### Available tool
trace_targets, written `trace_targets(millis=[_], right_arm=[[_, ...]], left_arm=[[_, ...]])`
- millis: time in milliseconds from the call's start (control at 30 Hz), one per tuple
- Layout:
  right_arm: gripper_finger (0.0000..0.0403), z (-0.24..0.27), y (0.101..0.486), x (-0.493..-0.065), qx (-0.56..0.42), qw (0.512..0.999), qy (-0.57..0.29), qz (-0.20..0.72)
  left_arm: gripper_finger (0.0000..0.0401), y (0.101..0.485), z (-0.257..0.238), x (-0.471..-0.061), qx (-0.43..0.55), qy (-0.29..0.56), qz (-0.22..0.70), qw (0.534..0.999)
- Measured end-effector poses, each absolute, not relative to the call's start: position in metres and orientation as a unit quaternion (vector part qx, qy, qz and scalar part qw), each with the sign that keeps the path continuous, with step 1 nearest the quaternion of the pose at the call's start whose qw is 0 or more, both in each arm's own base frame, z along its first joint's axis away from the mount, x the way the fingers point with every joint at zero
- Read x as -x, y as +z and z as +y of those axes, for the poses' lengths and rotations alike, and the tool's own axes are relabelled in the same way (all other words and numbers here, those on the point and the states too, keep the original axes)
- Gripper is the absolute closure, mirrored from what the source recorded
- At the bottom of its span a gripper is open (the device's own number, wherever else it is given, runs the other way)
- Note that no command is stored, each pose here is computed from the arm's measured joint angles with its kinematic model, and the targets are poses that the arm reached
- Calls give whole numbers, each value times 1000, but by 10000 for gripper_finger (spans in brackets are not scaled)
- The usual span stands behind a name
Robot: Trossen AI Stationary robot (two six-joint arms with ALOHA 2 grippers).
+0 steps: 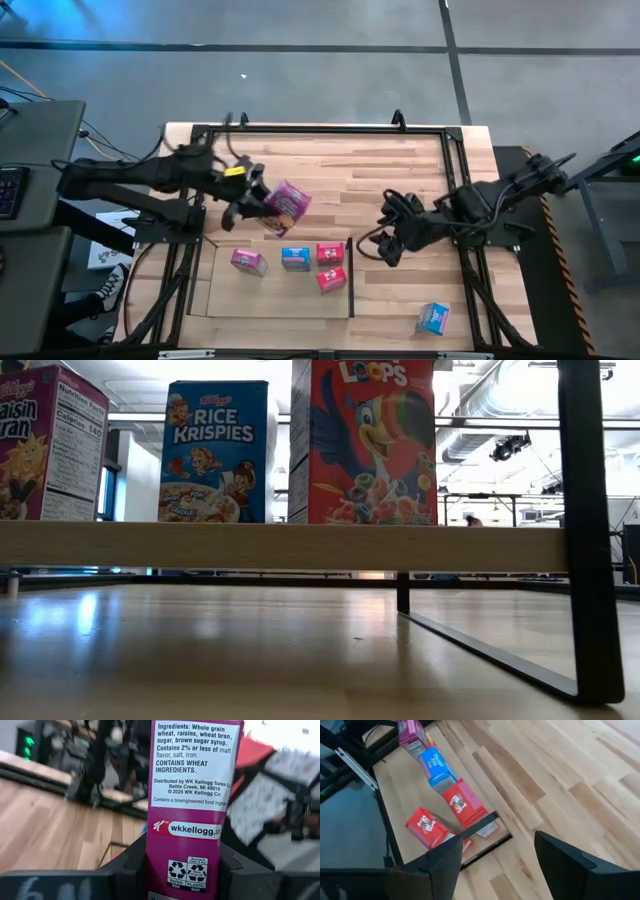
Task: Stack cereal on shelf
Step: Put the purple cereal box on the shelf
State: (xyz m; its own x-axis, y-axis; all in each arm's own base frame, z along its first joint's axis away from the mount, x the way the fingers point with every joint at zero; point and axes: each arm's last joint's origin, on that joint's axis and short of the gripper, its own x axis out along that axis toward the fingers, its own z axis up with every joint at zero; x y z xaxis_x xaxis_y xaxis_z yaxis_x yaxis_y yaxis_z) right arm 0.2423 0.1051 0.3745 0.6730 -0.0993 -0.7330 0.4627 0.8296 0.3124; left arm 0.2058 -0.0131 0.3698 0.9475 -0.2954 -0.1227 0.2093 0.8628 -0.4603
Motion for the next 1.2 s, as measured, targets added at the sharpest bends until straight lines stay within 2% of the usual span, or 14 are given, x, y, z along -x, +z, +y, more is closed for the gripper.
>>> trace_targets(millis=[200, 533, 700, 933, 1067, 1200], right_arm=[[162, 113, 377, -242, -252, 890, -163, 342], [162, 112, 379, -245, -255, 897, -173, 317], [162, 110, 380, -246, -268, 894, -184, 308], [162, 109, 380, -247, -282, 890, -194, 301], [162, 109, 382, -248, -300, 888, -208, 279], [162, 112, 392, -262, -355, 893, -171, 218]], left_arm=[[284, 358, -22, -181, 270, -109, 46, 956], [284, 362, -69, -151, 304, -146, 33, 941], [284, 351, -108, -146, 289, -120, 58, 948], [284, 326, -166, -132, 310, -121, 118, 936], [284, 310, -188, -127, 271, -111, 138, 946], [284, 295, -199, -131, 223, -86, 148, 960]])
